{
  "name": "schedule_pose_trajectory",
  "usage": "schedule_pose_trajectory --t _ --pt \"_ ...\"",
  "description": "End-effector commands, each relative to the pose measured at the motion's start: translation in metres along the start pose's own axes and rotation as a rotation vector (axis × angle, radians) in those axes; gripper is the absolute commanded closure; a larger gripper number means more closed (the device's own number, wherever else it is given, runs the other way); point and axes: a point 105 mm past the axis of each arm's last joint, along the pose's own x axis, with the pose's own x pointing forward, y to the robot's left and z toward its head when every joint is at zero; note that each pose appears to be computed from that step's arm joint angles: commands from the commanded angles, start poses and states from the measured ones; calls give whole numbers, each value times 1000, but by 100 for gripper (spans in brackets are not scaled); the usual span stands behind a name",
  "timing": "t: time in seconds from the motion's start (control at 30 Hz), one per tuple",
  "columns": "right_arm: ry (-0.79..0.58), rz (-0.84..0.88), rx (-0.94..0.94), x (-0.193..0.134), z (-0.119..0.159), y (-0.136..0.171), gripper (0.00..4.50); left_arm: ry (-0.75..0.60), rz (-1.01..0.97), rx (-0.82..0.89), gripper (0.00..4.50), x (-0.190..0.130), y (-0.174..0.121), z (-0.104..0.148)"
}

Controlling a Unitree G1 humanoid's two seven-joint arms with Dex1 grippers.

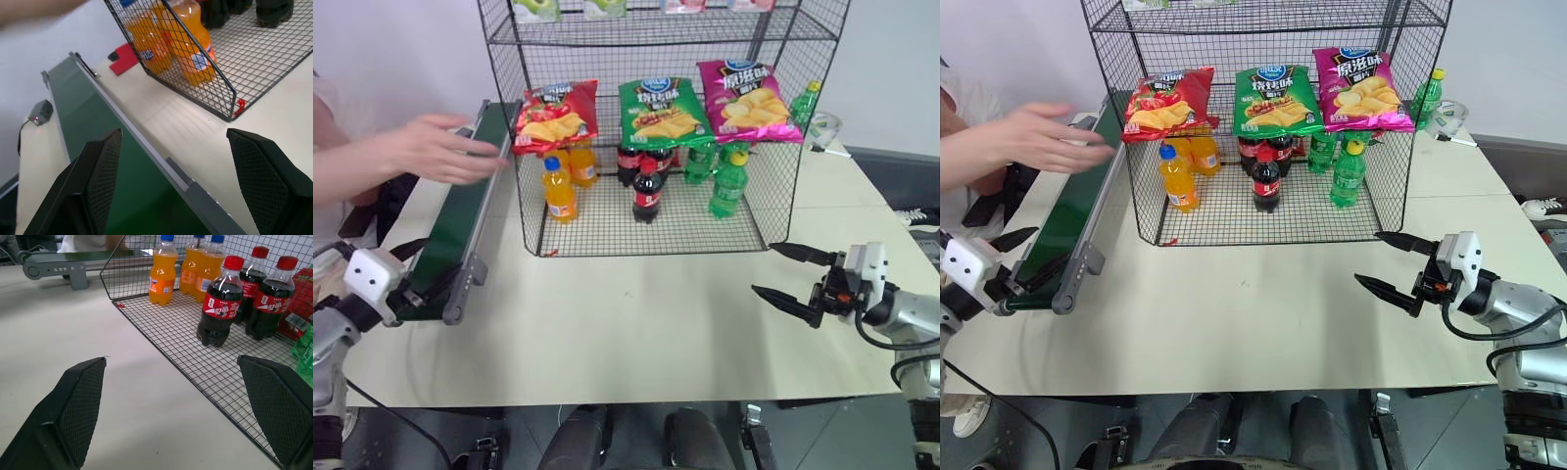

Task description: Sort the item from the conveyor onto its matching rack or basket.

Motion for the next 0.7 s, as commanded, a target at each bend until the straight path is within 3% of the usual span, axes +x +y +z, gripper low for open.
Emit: schedule_pose_trajectory --t 0.03,0.7 --pt "-30 1 -44 3 9 -2 0 -28 20 36 94 2 7 9" --pt "-39 6 -67 13 9 -6 0 -61 29 8 94 10 3 18"
